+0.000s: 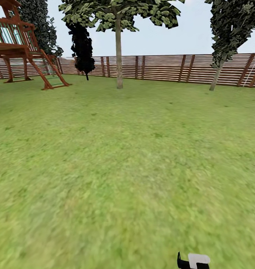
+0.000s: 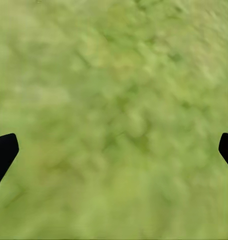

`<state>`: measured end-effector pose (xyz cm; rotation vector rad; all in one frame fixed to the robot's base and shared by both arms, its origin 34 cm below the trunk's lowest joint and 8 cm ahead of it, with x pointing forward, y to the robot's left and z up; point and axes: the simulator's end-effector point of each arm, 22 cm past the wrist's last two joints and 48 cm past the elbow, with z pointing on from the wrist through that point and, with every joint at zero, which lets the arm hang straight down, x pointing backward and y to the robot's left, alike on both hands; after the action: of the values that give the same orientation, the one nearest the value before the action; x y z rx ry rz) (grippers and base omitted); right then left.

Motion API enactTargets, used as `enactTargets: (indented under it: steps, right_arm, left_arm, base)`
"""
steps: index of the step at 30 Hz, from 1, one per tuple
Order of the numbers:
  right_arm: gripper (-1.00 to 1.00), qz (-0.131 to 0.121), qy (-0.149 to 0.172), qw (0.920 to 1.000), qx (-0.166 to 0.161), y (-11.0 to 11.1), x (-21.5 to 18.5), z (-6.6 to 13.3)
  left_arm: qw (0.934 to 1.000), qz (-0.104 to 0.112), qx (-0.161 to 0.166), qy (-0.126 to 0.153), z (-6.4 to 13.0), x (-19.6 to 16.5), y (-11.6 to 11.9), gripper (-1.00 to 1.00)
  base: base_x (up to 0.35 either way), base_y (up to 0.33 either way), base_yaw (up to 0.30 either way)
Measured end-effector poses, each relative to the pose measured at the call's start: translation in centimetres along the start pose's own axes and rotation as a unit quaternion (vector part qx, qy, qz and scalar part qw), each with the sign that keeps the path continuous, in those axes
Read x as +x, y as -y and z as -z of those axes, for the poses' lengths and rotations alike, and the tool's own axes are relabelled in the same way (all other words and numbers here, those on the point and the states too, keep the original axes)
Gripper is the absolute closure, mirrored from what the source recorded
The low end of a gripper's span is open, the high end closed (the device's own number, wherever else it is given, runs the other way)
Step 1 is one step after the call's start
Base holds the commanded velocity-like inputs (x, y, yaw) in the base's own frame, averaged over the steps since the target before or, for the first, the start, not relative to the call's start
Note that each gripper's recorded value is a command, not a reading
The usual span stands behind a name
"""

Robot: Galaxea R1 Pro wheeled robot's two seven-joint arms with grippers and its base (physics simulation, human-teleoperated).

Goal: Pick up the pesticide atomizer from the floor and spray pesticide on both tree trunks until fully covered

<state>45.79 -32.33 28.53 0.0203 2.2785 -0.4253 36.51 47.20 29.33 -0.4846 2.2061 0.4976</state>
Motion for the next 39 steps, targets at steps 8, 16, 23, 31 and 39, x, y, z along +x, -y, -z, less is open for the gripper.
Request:
enactTargets:
  steps: [8, 16, 23, 31, 39]
  right_arm:
    - [-1.0, 0.0, 0.0, 1.0, 0.0, 0.0, -0.03, -0.02]
    - [-1.0, 0.0, 0.0, 1.0, 0.0, 0.0, -0.01, -0.01]
    - [-1.0, 0.0, 0.0, 1.0, 0.0, 0.0, 0.01, 0.0]
    - [-1.0, 0.0, 0.0, 1.0, 0.0, -0.01, 0.0, 0.0]
    - [-1.0, 0.0, 0.0, 1.0, 0.0, 0.0, 0.0, 0.0]
  left_arm:
    - [1.0, -0.001, 0.001, 0.0, 0.0, 0.0, 0.05, 1.0]
    - [1.0, -0.001, 0.001, 0.001, 0.0, -0.04, 0.05, 1.0]
    - [1.0, -0.001, 0.001, 0.001, 0.0, -0.04, 0.06, 1.0]
    - [1.0, -0.001, 0.001, 0.001, 0.0, -0.04, 0.06, 1.0]
    - [1.0, -0.001, 0.001, 0.001, 0.0, -0.04, 0.06, 1.0]
  base:
    - [0.337, 0.0, 0.0]
    - [0.337, 0.0, 0.0]
    - [0.337, 0.0, 0.0]
    - [0.337, 0.0, 0.0]
    - [0.337, 0.0, 0.0]
